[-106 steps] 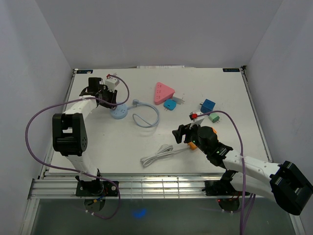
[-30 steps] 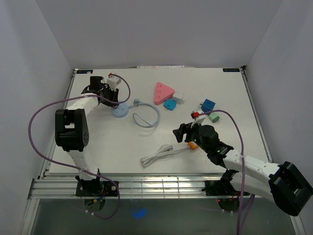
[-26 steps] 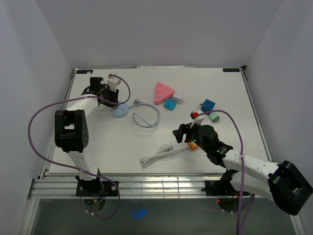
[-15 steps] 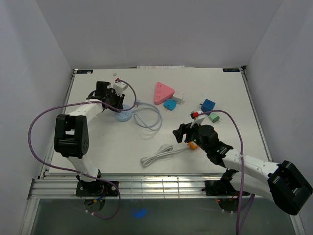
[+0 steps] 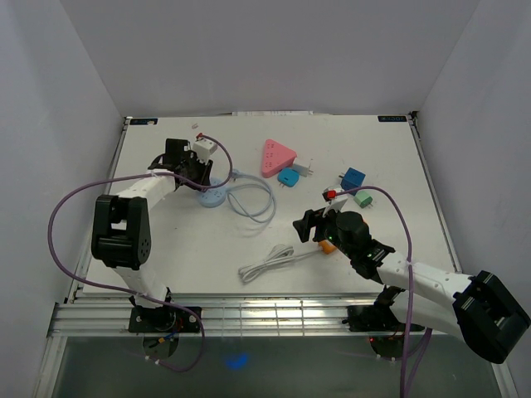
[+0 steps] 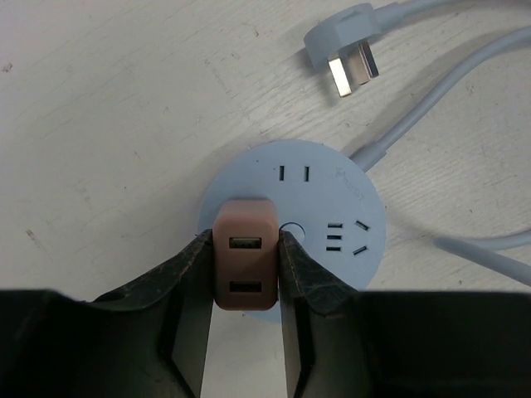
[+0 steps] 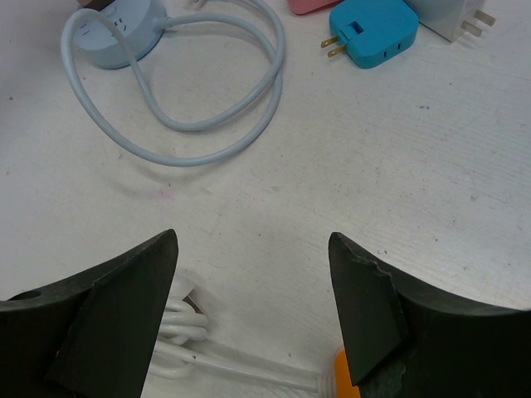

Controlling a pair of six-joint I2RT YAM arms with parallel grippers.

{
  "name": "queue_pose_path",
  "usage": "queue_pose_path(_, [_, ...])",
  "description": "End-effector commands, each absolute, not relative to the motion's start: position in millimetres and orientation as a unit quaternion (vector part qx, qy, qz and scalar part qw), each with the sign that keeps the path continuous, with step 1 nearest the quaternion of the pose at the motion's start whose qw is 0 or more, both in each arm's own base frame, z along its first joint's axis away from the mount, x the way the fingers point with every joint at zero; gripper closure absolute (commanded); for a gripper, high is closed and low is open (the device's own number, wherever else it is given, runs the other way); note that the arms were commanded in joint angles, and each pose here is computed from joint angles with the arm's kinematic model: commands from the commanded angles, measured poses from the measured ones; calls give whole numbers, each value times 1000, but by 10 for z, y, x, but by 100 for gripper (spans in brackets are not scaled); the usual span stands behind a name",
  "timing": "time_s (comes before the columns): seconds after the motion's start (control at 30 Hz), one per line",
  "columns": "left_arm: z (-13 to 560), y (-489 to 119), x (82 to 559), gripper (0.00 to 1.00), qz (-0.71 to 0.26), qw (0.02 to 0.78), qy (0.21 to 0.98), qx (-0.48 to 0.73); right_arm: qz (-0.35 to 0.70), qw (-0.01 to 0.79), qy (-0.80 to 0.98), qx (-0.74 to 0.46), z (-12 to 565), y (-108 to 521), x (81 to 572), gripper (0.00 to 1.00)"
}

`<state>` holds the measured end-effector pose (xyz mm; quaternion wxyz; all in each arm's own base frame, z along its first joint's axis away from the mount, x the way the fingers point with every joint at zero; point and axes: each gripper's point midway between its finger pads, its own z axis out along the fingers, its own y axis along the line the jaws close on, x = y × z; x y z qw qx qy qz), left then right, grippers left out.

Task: Insert the plug

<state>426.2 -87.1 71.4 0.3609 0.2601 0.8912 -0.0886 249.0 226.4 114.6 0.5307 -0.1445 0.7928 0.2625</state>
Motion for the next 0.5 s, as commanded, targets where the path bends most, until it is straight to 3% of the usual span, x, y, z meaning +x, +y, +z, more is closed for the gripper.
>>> queue_pose_path(0.0, [408,-786,3766,57,-92,274,927,239,267,538,787,-138,1184,2269,2523,21])
queue_pose_path(0.07, [490,-790,3814,45,-92,293,923,234,266,539,787,-138,1186,2271,2525,21])
queue_pose_path(0.27, [782,-797,3893,35,-104,332,913,213,257,544,787,-136,1187,2231,2547,21])
queue_pose_path(0.33, [855,-804,3906,26,-107,337,912,209,252,545,788,-135,1177,2217,2558,21])
queue_pose_path(0.43, [973,-837,3919,2,-115,348,907,206,247,546,789,-135,1169,2212,2576,21])
queue_pose_path(0.47, [1009,-847,3922,2,-117,353,905,206,243,548,789,-136,1172,2208,2587,21])
